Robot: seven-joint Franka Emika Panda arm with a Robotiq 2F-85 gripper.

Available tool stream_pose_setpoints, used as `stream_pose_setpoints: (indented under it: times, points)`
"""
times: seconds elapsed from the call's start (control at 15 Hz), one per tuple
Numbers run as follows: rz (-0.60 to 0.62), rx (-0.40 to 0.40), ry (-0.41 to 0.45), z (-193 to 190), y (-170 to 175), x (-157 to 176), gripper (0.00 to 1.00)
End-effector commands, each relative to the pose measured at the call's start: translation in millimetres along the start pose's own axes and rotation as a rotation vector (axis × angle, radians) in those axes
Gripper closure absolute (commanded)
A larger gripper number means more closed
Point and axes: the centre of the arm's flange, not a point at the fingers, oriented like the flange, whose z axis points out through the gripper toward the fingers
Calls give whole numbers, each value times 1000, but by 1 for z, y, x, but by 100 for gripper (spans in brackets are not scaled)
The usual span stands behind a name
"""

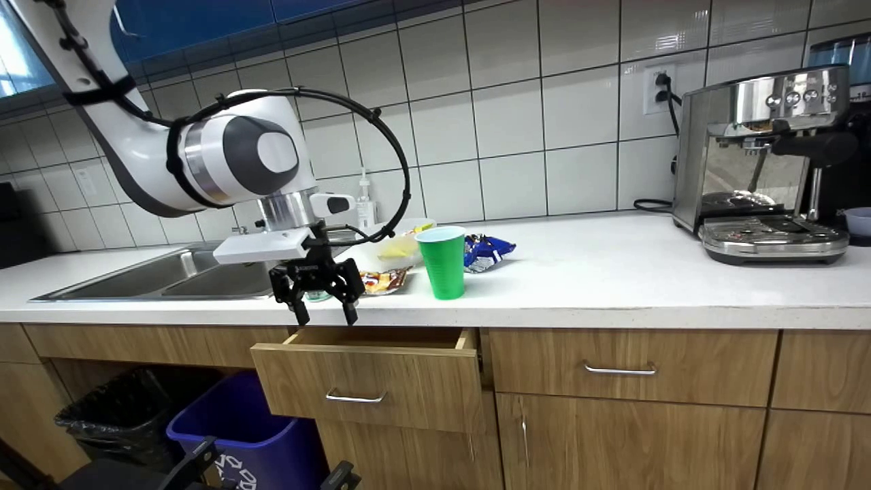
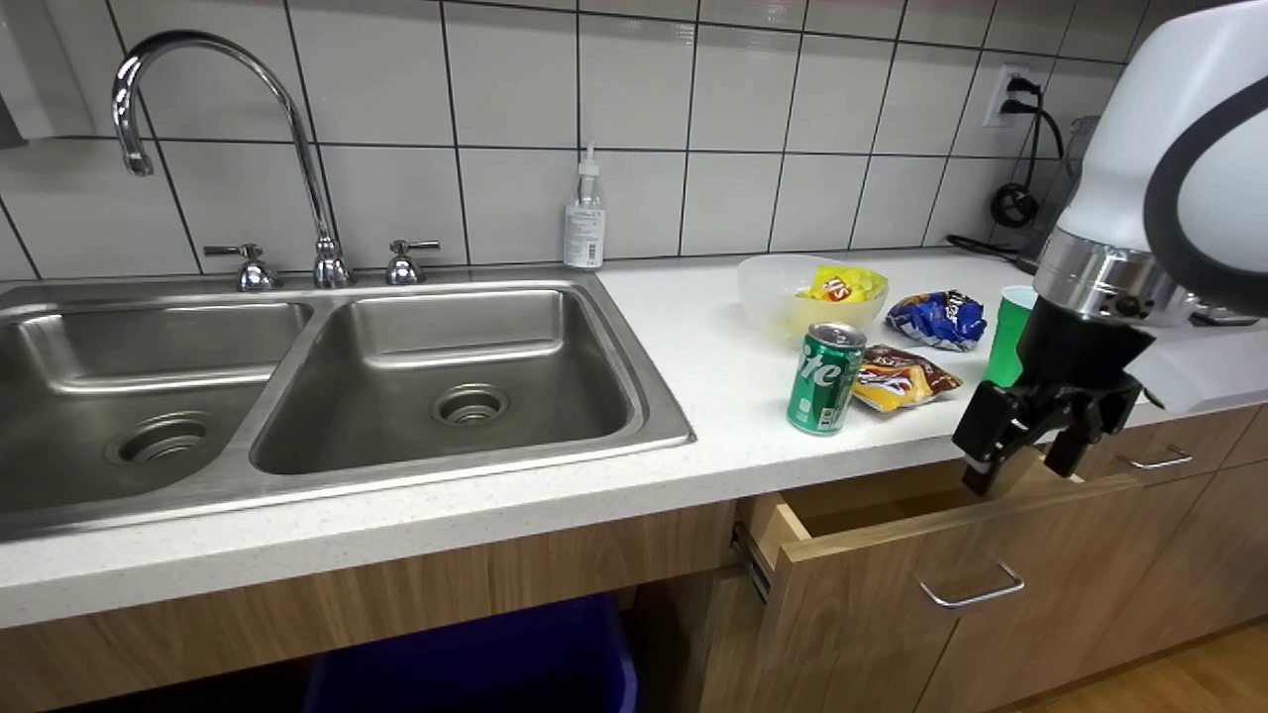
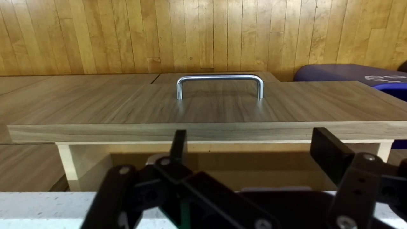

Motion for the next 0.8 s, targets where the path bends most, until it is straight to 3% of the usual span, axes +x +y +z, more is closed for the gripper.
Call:
stream_pose_setpoints:
  times: [0.0,0.73]
  points:
    - [-32,0,22,17,10,16,0]
    - [-93,8,27,47,14,40,0]
